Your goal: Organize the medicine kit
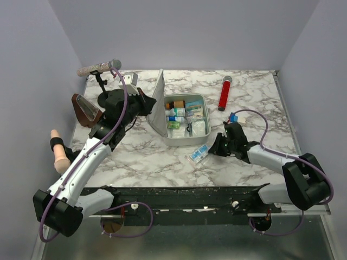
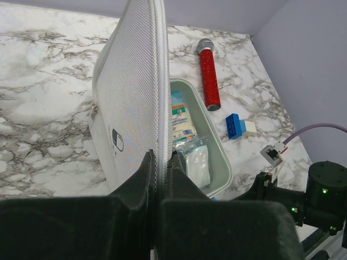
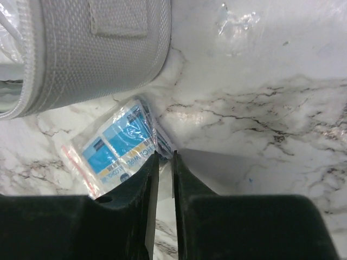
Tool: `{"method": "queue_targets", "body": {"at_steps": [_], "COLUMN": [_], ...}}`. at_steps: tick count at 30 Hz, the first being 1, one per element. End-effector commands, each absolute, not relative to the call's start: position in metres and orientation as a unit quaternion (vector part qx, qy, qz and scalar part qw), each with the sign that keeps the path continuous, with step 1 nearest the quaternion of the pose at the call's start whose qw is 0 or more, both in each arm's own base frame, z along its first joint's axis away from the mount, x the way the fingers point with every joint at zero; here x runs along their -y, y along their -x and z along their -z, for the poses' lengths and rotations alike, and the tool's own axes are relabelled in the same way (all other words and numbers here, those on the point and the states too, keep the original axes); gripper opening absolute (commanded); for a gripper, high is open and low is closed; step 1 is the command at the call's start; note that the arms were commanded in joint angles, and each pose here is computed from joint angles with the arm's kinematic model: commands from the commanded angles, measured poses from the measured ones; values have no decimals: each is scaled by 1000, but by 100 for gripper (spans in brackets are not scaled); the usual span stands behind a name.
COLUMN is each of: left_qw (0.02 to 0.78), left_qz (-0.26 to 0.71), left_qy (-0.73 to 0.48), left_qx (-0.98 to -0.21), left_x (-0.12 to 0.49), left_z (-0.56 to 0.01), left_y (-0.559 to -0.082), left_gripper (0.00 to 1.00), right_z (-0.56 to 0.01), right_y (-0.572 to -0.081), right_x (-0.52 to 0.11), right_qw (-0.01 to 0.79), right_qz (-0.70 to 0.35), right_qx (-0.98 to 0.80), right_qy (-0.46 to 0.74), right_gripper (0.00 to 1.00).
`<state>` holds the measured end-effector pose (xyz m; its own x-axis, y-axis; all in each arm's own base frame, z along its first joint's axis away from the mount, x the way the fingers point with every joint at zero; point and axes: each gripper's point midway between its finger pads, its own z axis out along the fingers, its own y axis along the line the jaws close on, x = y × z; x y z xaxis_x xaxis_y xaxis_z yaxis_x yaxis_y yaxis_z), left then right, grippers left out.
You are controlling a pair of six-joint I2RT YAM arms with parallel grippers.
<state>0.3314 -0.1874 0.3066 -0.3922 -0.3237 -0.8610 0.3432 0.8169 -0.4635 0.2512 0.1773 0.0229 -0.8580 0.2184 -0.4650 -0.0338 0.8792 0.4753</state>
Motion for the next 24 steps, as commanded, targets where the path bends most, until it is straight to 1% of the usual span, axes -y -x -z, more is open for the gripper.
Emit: {"method": "queue_targets", "body": {"at_steps": [1,4,8,15,18,21,24], "left_qw": [537,540,541,540,538,532,528], "left_qz": [293,293,294,323,340,353,360], "left_qy": [-13,-15,-18,-17,-14,-11,-21], "left_qx": [-791,-789,-788,-777,-771,-770,-769], "left_x": [186,186,187,199,205,213,223], "left_z": [-296,-298,-302,-312,-318,-319,-322], "left_y": [-322,-323,-324,-329,-332,-335,-335], "left_gripper": [0,0,0,0,0,0,0], "right_z": [-35,-61,-118,-224,-265,-297,-325], "right_y": [-240,-237,-237,-251,-264,-285,-304], "right_x": [-182,-186,-191,-204,-211,-213,-221], "right_qw": [259,280,331,412,443,479,491], "right_qz": [-266,-291,-328,-384,-409,-418,-433], "right_qx": [-927,-914,-885,-826,-798,-772,-756], "right_qy": [-44,-28,4,21,15,-15,-28], "right_gripper": [17,1,1,1,1,1,1]}}
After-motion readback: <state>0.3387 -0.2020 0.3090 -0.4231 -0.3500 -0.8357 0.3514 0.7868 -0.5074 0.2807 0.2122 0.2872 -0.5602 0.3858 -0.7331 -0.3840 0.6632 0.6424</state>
